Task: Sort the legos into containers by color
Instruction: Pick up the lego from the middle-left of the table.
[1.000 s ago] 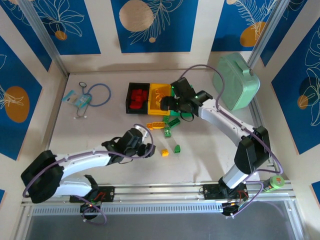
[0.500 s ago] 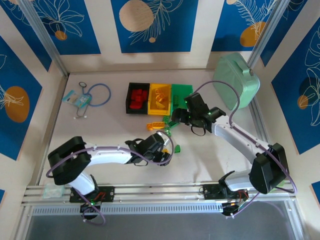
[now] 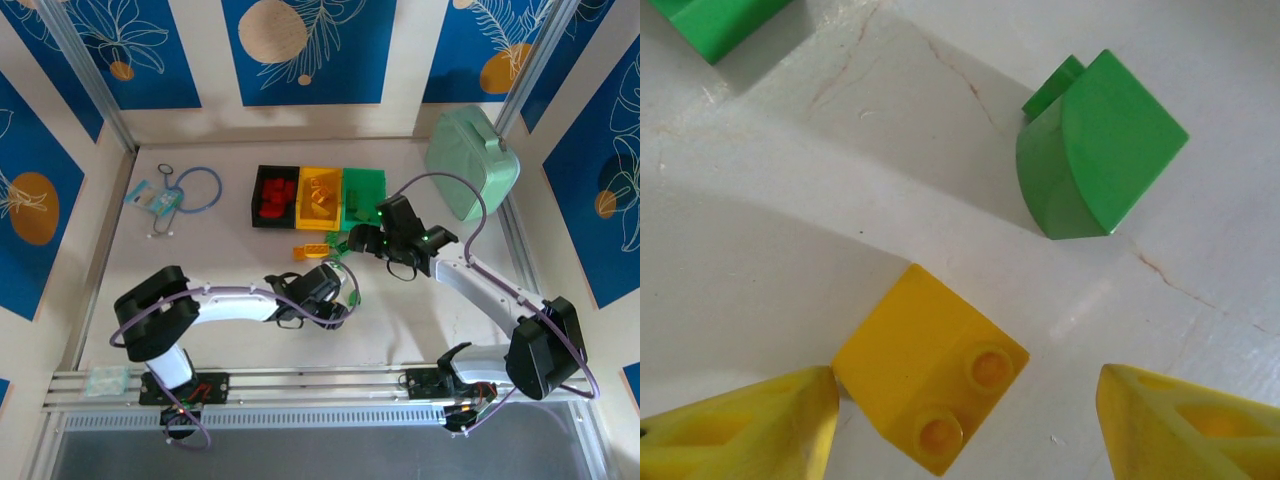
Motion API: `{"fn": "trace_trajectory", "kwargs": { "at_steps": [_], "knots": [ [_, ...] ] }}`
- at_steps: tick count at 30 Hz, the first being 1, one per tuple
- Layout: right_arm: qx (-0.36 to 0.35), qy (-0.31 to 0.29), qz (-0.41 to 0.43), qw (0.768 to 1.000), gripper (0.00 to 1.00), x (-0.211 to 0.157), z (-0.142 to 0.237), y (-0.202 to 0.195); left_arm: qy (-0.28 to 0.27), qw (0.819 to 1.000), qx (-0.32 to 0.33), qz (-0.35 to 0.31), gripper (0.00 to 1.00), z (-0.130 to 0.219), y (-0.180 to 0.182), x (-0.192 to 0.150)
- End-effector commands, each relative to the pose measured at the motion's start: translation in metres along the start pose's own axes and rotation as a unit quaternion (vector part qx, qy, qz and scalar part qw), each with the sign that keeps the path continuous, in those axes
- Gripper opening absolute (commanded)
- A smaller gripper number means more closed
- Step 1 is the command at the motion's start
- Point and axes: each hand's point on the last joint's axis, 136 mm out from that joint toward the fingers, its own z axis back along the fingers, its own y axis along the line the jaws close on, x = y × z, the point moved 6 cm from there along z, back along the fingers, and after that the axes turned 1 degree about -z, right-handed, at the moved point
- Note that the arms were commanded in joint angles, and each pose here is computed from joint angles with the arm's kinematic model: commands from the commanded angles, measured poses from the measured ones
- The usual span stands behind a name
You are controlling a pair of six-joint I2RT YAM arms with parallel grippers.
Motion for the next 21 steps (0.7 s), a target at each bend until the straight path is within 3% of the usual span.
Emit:
{"fn": "trace_trajectory", "kwargs": {
  "at_steps": [1, 21],
  "knots": [
    [0.017, -0.007, -0.010, 1.000, 0.84, 0.000, 0.006, 0.000, 0.015, 1.000, 0.021, 0.003, 0.66, -0.003, 0.000, 0.000],
    [0.016, -0.011, -0.026, 0.999, 0.82, -0.005, 0.009, -0.015, 0.034, 0.998, 0.052, 0.004, 0.46, -0.016, 0.002, 0.007]
  ]
}}
